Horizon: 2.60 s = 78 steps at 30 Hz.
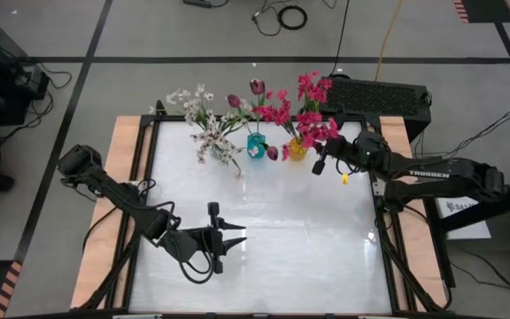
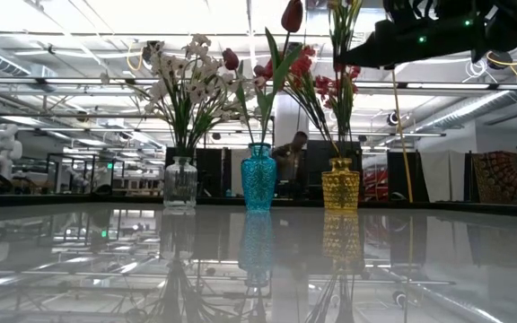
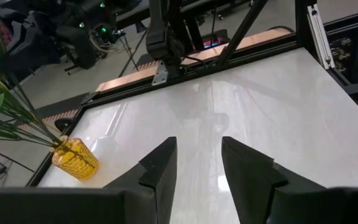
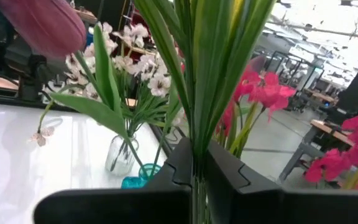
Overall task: Sort flowers into vase by color
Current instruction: Put the pink flowers into the yellow vase
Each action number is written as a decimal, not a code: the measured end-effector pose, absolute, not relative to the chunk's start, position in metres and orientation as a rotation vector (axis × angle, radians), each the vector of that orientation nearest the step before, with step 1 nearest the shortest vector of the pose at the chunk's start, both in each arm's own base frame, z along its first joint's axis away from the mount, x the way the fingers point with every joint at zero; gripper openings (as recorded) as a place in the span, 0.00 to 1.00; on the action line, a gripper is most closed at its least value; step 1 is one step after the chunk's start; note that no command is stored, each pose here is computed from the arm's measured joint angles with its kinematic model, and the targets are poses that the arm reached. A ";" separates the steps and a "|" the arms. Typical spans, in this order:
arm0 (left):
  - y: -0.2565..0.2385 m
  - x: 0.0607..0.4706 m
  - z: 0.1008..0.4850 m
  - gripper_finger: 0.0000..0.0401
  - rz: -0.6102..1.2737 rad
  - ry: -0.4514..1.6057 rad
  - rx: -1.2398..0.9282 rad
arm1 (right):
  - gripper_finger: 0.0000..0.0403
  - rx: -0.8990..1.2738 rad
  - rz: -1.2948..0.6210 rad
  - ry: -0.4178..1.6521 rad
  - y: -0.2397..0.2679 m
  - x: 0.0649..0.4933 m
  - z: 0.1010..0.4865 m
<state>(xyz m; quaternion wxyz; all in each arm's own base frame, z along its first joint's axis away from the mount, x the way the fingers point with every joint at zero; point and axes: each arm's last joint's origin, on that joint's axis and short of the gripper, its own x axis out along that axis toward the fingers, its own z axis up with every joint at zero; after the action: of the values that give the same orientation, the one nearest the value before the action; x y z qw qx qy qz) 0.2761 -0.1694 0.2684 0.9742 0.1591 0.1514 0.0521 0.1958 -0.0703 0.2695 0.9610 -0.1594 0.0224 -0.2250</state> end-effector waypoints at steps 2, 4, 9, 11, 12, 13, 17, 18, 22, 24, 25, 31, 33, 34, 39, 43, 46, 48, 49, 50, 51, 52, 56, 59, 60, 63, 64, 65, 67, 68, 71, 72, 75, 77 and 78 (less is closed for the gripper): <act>-0.169 0.276 0.268 0.33 0.105 0.306 0.321 | 0.02 -0.318 -0.457 0.053 -0.071 0.196 0.268; -0.169 0.276 0.268 0.33 0.105 0.307 0.322 | 0.02 -0.313 -0.460 0.056 -0.072 0.197 0.267; -0.169 0.276 0.268 0.33 0.105 0.309 0.324 | 0.02 -0.307 -0.463 0.081 -0.075 0.200 0.263; -0.169 0.276 0.268 0.33 0.105 0.309 0.324 | 0.02 -0.301 -0.467 0.092 -0.077 0.201 0.260; -0.169 0.276 0.268 0.33 0.105 0.310 0.325 | 0.02 -0.299 -0.467 0.097 -0.077 0.202 0.259; -0.169 0.276 0.268 0.33 0.105 0.311 0.326 | 0.02 -0.299 -0.467 0.102 -0.078 0.203 0.258; -0.169 0.276 0.267 0.33 0.104 0.315 0.329 | 0.02 -0.297 -0.466 0.115 -0.078 0.205 0.256; -0.169 0.276 0.267 0.33 0.104 0.318 0.331 | 0.02 -0.297 -0.466 0.119 -0.078 0.205 0.255; -0.169 0.275 0.265 0.33 0.103 0.333 0.342 | 0.02 -0.291 -0.464 0.131 -0.079 0.207 0.252; -0.169 0.275 0.265 0.33 0.103 0.332 0.342 | 0.02 -0.286 -0.467 0.138 -0.080 0.208 0.251; -0.169 0.275 0.265 0.33 0.103 0.332 0.342 | 0.02 -0.283 -0.468 0.143 -0.081 0.208 0.250; -0.169 0.275 0.265 0.33 0.103 0.332 0.341 | 0.02 -0.262 -0.486 0.165 -0.086 0.210 0.245; -0.169 0.275 0.265 0.33 0.103 0.332 0.341 | 0.02 -0.261 -0.489 0.170 -0.087 0.210 0.244; -0.169 0.275 0.265 0.33 0.103 0.332 0.341 | 0.02 -0.261 -0.490 0.172 -0.088 0.210 0.244; -0.169 0.275 0.265 0.33 0.102 0.333 0.342 | 0.02 -0.270 -0.486 0.200 -0.088 0.209 0.242; -0.169 0.275 0.264 0.33 0.082 0.343 0.345 | 0.04 -0.278 -0.478 0.243 -0.088 0.209 0.238; -0.169 0.275 0.264 0.33 0.081 0.346 0.347 | 0.07 -0.282 -0.476 0.261 -0.088 0.209 0.237; -0.169 0.275 0.264 0.33 0.082 0.346 0.346 | 0.10 -0.292 -0.478 0.264 -0.088 0.208 0.237; -0.169 0.275 0.264 0.33 0.081 0.346 0.346 | 0.10 -0.296 -0.479 0.264 -0.088 0.208 0.237; -0.169 0.275 0.264 0.33 0.082 0.346 0.346 | 0.11 -0.301 -0.484 0.262 -0.088 0.208 0.238; -0.169 0.275 0.264 0.33 0.082 0.346 0.344 | 0.12 -0.304 -0.494 0.257 -0.087 0.207 0.239; -0.169 0.275 0.264 0.33 0.082 0.346 0.344 | 0.13 -0.306 -0.509 0.252 -0.087 0.206 0.241; -0.169 0.275 0.264 0.33 0.082 0.346 0.344 | 0.15 -0.319 -0.533 0.255 -0.086 0.199 0.246; -0.169 0.275 0.264 0.33 0.082 0.346 0.344 | 0.17 -0.323 -0.529 0.260 -0.083 0.194 0.249; -0.169 0.275 0.264 0.33 0.082 0.346 0.344 | 0.18 -0.320 -0.527 0.269 -0.083 0.192 0.249; -0.169 0.275 0.264 0.33 0.082 0.346 0.344 | 0.21 -0.313 -0.520 0.305 -0.081 0.188 0.247; -0.169 0.275 0.264 0.33 0.082 0.346 0.344 | 0.22 -0.309 -0.518 0.315 -0.081 0.187 0.247; -0.169 0.275 0.264 0.33 0.082 0.346 0.344 | 0.24 -0.302 -0.517 0.325 -0.080 0.187 0.246; -0.169 0.275 0.264 0.33 0.082 0.346 0.344 | 0.28 -0.287 -0.513 0.347 -0.080 0.186 0.244; -0.169 0.275 0.264 0.33 0.082 0.345 0.344 | 0.30 -0.280 -0.511 0.357 -0.080 0.186 0.243; -0.169 0.275 0.264 0.33 0.082 0.345 0.345 | 0.38 -0.261 -0.511 0.371 -0.080 0.185 0.241; -0.169 0.275 0.264 0.33 0.082 0.345 0.345 | 0.41 -0.257 -0.511 0.373 -0.080 0.185 0.241; -0.169 0.275 0.264 0.33 0.082 0.345 0.345 | 0.50 -0.238 -0.520 0.361 -0.078 0.182 0.243; -0.169 0.275 0.264 0.33 0.082 0.345 0.345 | 0.55 -0.222 -0.555 0.375 -0.078 0.179 0.243; -0.169 0.275 0.264 0.33 0.082 0.345 0.344 | 0.59 -0.209 -0.578 0.386 -0.078 0.177 0.243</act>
<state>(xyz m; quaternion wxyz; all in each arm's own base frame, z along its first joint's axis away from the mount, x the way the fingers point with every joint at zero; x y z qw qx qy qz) 0.2747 -0.1694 0.2640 0.9696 0.1705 0.1708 0.0406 0.1773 -0.0780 0.2426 0.9349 -0.1021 0.1888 -0.2826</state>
